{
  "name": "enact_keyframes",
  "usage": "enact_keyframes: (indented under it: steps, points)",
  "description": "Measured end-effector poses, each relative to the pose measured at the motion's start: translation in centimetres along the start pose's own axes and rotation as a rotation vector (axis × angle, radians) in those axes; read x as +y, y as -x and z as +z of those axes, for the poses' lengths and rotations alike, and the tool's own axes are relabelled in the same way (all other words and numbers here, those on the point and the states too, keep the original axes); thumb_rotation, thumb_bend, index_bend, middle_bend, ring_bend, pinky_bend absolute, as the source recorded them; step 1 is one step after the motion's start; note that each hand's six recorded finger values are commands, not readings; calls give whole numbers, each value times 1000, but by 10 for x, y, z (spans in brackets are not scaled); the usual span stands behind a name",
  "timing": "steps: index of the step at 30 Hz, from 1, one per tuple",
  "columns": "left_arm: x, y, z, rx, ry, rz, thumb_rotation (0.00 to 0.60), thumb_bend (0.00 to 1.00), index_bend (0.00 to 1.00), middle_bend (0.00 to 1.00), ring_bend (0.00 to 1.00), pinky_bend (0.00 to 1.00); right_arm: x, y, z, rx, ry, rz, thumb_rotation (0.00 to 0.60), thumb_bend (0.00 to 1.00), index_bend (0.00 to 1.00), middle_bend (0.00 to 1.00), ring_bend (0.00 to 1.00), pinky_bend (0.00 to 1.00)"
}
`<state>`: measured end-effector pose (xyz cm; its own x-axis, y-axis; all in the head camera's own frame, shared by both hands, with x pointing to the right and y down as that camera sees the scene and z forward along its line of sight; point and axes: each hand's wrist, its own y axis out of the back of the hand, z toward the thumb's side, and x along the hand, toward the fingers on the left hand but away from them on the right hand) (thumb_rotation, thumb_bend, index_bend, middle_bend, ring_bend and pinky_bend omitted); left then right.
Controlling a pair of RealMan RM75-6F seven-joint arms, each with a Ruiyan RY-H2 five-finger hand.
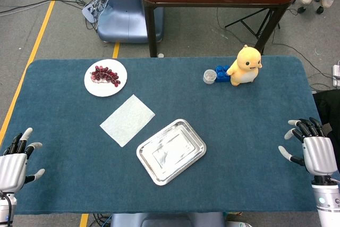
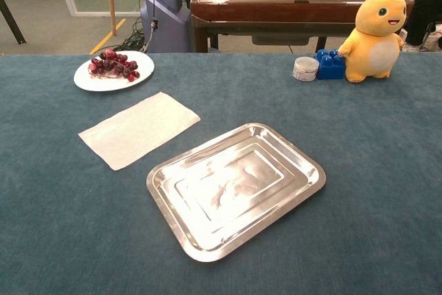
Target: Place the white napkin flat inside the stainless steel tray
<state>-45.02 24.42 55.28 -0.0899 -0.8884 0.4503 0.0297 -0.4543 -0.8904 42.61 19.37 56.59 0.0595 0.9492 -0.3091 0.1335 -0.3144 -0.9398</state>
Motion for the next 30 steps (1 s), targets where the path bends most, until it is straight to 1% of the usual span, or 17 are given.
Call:
enact_keyframes:
  steps: [5,11,15,19,22,26,30]
  points:
    - [1,1,-2,3,4,12,600,74,393,49,29,239,-6,2,5,15,1,19,600,189,520,299,185,103]
    - [0,0,1,-13,22,21,600,74,401,53,29,240,-8,3,4,13,8,23,600,189,520,299,185,103]
    - [-5,-4,6,-39,41,10,600,74,400,57,29,240,-9,3,3,9,6,30,600,189,520,299,185,103]
    - [-11,-12,14,-76,61,-11,600,74,401,57,29,240,-7,3,3,8,7,22,600,189,520,299,185,103]
    - [-10,-20,24,-122,71,-7,600,74,403,59,29,240,-4,3,3,6,12,10,600,189,520,299,185,103]
    - [-8,-36,49,-249,91,2,600,63,414,62,29,250,-1,2,2,3,16,5,600,189,520,299,185,103]
    - [-10,-53,70,-339,85,13,600,27,444,62,29,265,-1,3,2,4,19,7,600,189,520,299,185,103]
